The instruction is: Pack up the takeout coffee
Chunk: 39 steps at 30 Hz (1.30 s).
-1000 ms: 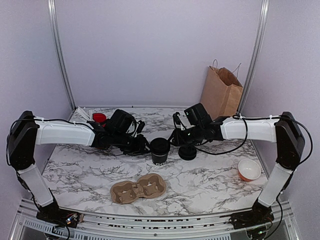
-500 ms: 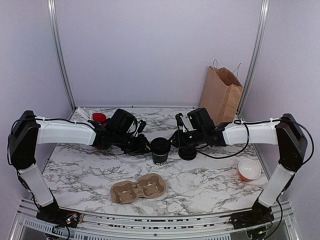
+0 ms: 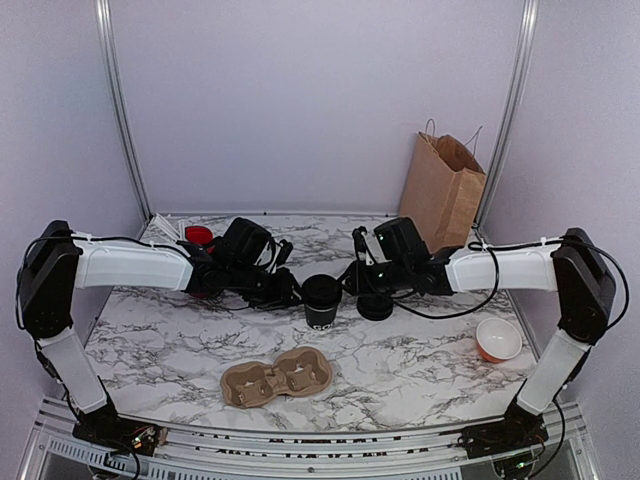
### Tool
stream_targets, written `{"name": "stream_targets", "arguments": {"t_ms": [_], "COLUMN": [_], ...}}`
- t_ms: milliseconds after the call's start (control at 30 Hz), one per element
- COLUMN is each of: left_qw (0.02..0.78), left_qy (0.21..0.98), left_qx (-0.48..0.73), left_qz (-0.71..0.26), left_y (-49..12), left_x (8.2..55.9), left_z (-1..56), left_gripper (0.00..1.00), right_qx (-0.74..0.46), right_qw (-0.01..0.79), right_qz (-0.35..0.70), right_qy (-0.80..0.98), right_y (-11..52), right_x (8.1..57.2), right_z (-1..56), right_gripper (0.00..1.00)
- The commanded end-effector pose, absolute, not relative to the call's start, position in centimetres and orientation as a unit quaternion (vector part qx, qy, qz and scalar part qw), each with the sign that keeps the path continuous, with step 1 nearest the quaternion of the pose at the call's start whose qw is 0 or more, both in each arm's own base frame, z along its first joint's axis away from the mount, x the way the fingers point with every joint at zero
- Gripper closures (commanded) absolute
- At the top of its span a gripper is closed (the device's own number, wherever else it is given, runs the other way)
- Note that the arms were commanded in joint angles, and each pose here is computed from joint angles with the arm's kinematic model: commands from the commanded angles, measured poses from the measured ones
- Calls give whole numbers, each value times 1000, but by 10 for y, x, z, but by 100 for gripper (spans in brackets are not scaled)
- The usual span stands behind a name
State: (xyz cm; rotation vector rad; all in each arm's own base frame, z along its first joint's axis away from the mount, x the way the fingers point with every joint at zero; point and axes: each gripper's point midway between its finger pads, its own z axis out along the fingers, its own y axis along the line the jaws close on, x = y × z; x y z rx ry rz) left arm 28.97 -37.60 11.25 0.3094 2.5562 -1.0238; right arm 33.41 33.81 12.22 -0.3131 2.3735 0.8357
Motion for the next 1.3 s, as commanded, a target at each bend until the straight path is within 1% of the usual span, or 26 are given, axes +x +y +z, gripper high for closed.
{"name": "stream_targets", "arguments": {"t_ms": [0, 333, 733, 767, 900, 1100, 1267], "left_qw": [114, 99, 95, 96, 110, 151, 167], "left_qy": [967, 976, 980, 979, 977, 967, 962], "left_qx": [85, 88, 85, 85, 89, 101, 107], "left_qz": [-211, -175, -156, -156, -160, -179, -186], "left_y": [-326, -312, -305, -305, -310, -330, -339], "left_x": [272, 267, 265, 266, 274, 297, 309], "left_z": [17, 0, -8, -7, 6, 46, 63], "left_gripper": [77, 78, 78, 78, 78, 78, 78], "right_qx": [-141, -136, -134, -146, -142, -120, -99], "right_qw": [197, 183, 181, 176, 176, 214, 238], "right_qz": [277, 275, 244, 245, 246, 242, 251], "right_qy": [930, 934, 943, 942, 943, 939, 933], "right_y": [335, 339, 331, 337, 337, 335, 338], "right_x": [283, 274, 269, 259, 255, 269, 278], "right_z": [70, 55, 43, 41, 44, 76, 97], "right_gripper": [77, 78, 79, 78, 79, 79, 79]}}
